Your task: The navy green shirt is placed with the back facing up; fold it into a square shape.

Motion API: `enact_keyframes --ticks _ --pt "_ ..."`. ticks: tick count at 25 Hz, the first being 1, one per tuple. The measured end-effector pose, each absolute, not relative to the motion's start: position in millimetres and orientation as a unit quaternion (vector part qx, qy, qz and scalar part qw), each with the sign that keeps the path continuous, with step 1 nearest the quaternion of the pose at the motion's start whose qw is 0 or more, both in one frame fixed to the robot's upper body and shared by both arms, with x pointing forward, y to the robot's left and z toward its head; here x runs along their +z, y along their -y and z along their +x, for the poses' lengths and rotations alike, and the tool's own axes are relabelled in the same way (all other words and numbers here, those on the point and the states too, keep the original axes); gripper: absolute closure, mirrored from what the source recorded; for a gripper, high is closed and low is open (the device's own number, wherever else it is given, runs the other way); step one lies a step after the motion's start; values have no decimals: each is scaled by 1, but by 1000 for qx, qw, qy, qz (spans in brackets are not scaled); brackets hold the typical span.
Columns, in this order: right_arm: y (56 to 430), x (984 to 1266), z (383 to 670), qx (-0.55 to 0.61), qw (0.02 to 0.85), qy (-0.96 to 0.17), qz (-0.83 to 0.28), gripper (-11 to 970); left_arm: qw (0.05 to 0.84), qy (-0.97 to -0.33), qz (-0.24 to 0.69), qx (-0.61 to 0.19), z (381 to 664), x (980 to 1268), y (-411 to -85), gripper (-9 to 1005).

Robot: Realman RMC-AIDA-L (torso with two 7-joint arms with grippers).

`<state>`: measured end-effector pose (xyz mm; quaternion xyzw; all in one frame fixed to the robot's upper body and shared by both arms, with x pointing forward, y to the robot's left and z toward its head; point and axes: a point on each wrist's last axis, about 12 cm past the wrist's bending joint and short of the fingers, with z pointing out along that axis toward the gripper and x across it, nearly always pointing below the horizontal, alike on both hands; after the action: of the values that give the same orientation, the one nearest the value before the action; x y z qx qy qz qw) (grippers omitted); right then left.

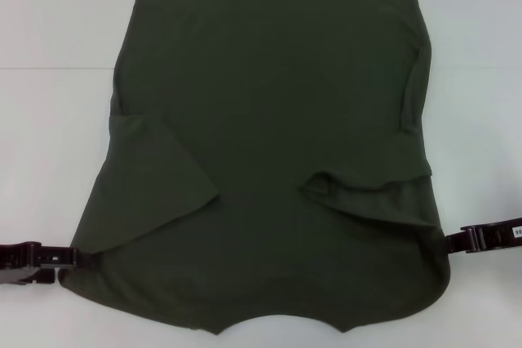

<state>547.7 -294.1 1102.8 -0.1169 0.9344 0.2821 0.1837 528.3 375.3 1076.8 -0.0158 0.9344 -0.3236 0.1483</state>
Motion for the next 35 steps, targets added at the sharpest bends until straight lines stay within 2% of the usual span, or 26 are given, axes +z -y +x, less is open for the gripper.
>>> enact_keyframes --ticks 12,18,31,35 --pt "294 1101 546 284 179 -934 -120 936 143 -930 -5 -338 532 1074 -360 81" --pt "294 1101 546 284 179 -934 -122 937 137 -929 13 -345 536 1074 -345 121" --pt "294 1101 546 284 180 -934 -124 936 140 -938 24 -316 543 1074 -344 209" --pt "294 1101 546 283 181 -934 -123 936 140 -938 23 -316 543 1075 -344 407"
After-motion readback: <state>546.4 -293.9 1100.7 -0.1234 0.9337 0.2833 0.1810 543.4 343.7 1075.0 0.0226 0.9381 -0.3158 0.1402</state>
